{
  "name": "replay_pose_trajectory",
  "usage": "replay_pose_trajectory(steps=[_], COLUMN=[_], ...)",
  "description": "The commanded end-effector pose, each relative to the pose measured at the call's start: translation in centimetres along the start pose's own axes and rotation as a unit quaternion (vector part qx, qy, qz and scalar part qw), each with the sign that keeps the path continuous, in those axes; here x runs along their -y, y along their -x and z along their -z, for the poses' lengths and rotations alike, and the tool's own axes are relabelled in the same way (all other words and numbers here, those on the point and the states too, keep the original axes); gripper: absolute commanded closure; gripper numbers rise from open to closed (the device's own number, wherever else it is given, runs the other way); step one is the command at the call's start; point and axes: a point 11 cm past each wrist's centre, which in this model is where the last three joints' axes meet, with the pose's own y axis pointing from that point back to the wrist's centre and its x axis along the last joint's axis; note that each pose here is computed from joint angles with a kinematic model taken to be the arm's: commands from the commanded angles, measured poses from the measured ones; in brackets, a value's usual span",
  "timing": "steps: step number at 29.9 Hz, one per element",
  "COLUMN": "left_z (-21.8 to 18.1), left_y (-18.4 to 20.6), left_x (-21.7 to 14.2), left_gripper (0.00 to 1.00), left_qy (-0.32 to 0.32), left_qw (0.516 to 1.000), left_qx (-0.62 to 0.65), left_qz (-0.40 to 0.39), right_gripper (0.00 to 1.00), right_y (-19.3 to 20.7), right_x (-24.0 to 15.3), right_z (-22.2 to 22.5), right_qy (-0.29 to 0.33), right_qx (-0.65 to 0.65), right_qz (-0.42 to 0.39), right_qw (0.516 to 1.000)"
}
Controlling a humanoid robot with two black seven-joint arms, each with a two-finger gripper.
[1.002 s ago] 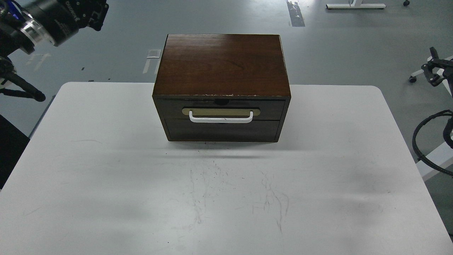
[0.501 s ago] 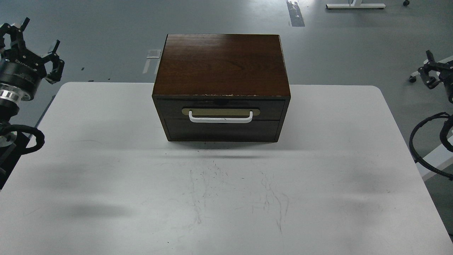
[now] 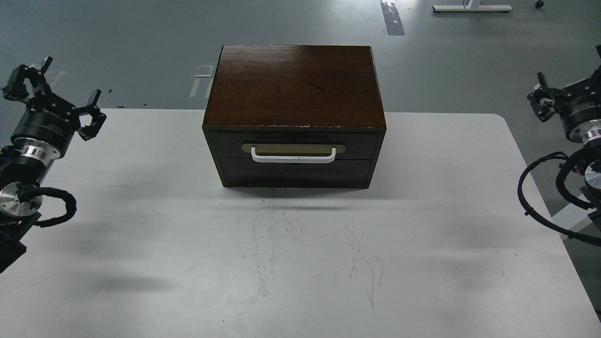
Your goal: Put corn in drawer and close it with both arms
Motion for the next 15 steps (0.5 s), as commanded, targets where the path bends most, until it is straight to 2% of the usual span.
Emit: replay_pose_trajectory(steps=[1, 4, 15], left_z=[0.2, 0.5, 0.2], left_y=[-0.7, -0.9, -1.0], left_x=[-0.7, -0.9, -0.9], left_gripper=[0.01, 0.01, 0.01], left_qy=[0.002, 0.011, 0.014], left_qw=[1.000, 1.000, 1.000], left_qx=[-0.006, -0.020, -0.020], left_qz=[-0.011, -0.017, -0.017], right_gripper=[0.00, 0.00, 0.00], right_y=[0.2, 0.5, 0.2], right_x=[0.0, 0.1, 0.1], right_z=[-1.1, -1.8, -0.7], right_qy=[0.022, 0.040, 0.020], right_qx=[0.004, 0.010, 0.011], right_qz=[0.002, 0.004, 0.000], right_qw=[1.000, 0.999, 1.000])
